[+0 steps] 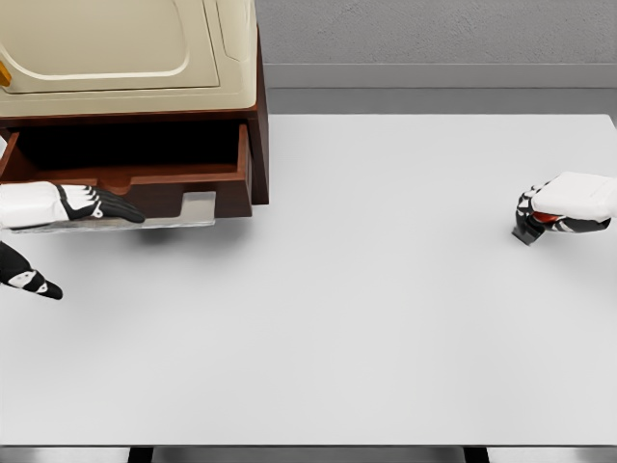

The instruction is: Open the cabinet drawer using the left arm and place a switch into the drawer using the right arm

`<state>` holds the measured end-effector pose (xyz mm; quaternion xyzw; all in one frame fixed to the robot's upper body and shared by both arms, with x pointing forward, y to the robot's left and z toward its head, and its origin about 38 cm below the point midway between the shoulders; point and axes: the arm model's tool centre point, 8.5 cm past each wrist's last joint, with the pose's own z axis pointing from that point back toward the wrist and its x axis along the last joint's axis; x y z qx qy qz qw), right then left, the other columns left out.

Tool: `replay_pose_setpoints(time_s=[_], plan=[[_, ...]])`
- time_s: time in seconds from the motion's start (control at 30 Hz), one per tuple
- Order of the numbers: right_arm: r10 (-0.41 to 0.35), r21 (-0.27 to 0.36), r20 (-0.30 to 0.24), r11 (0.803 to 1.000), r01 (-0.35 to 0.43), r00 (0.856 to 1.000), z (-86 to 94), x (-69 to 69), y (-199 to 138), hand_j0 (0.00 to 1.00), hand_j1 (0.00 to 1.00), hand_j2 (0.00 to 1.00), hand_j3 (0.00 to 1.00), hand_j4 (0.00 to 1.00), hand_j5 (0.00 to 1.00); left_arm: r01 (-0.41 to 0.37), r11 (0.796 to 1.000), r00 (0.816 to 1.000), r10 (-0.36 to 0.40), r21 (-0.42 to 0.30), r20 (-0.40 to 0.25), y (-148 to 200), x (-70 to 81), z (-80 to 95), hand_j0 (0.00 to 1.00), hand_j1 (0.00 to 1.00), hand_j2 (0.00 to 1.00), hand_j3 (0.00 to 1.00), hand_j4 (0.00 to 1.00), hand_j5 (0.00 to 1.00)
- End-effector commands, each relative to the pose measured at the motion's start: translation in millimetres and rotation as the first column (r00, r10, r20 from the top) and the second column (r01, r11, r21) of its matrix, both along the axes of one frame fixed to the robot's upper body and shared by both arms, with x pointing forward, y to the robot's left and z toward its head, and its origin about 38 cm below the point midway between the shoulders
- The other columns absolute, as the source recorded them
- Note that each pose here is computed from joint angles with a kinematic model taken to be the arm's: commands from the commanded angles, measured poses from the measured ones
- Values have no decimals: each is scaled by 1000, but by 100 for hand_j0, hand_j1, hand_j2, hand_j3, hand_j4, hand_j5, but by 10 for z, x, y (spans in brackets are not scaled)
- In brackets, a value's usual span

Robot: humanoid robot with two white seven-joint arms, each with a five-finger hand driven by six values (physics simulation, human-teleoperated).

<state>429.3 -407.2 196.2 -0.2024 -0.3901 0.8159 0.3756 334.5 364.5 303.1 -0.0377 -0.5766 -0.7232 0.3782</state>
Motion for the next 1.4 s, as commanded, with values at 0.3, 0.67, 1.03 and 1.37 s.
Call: replay_pose_setpoints(time_s=[0.3,0.67,1.03,1.37], plan=[[26,54,21,998,-27,999,37,74,190,25,25,25,25,25,25,-2,992,999,-3,130,34,81,-19,-61,100,100,100,100,100,100],[112,168,123,977,-132,986,344,376,799,28,28,28,28,28,28,-18,979,994,-5,202,112,143,6,116,100,100,100,100,100,100],[306,141,187,932,-334,934,722,420,1519,29,29,29,29,29,29,-251,962,966,243,106,84,831,-143,737,100,100,100,100,100,100],[499,97,239,841,-532,833,1063,285,2258,29,29,29,29,29,29,-264,961,963,267,-86,29,795,-123,883,100,100,100,100,100,100]])
